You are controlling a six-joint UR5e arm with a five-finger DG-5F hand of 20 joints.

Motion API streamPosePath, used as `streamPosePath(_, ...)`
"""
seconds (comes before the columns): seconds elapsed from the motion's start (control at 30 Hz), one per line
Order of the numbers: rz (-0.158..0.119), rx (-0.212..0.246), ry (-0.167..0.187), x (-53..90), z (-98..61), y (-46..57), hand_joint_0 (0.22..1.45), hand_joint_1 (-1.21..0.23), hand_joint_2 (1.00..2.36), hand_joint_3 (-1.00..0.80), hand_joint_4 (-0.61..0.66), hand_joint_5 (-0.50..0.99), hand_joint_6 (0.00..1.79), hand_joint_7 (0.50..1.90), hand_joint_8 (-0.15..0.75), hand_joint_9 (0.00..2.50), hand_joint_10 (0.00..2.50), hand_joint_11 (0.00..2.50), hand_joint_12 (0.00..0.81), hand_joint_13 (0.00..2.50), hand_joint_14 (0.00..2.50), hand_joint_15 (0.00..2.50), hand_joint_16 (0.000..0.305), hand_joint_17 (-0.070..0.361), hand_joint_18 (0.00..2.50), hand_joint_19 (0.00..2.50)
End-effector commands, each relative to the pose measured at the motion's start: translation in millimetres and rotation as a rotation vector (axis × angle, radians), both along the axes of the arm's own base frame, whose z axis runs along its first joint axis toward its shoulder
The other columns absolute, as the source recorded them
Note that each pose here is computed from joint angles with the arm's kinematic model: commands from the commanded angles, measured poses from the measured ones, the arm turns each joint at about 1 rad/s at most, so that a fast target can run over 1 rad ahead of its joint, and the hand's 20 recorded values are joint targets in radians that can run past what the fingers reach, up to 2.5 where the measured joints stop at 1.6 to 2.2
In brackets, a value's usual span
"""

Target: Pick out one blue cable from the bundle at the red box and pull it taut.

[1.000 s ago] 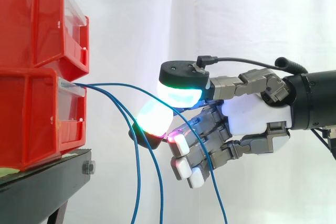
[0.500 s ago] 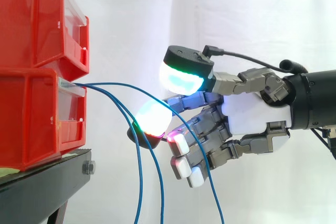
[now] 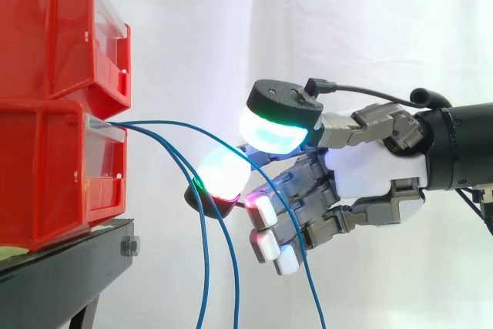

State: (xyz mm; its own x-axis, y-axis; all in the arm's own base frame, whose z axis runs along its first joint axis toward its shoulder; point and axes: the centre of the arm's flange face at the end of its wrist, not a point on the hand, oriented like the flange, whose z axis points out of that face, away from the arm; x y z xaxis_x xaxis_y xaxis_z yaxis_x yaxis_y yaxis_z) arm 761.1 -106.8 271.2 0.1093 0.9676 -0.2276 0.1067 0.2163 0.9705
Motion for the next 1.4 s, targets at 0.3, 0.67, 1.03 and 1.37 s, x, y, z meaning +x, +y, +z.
streamPosePath(0.3,0.005,0.001,0.000,-0.1,0.4,0.5,0.60,-0.71,1.02,-0.25,-0.02,-0.16,0.96,0.81,0.245,1.05,0.03,0.91,0.338,0.92,0.03,0.74,0.052,0.117,0.71,0.75)
streamPosePath(0.67,0.006,0.001,-0.001,0.3,0.6,1.7,0.58,-0.69,1.02,-0.27,0.02,-0.15,0.96,0.81,0.256,1.09,0.02,0.92,0.347,0.94,0.03,0.75,0.053,0.119,0.72,0.76)
streamPosePath(1.03,0.009,0.002,-0.002,0.3,0.6,2.0,0.57,-0.65,1.01,-0.33,0.03,-0.15,0.94,0.82,0.257,1.11,0.03,0.91,0.351,0.95,0.02,0.75,0.053,0.120,0.73,0.75)
streamPosePath(1.37,0.012,0.012,0.002,-0.3,-0.4,2.2,0.57,-0.66,1.02,-0.25,0.01,-0.14,0.95,0.84,0.263,1.14,0.03,0.91,0.351,0.96,0.03,0.76,0.054,0.121,0.74,0.76)
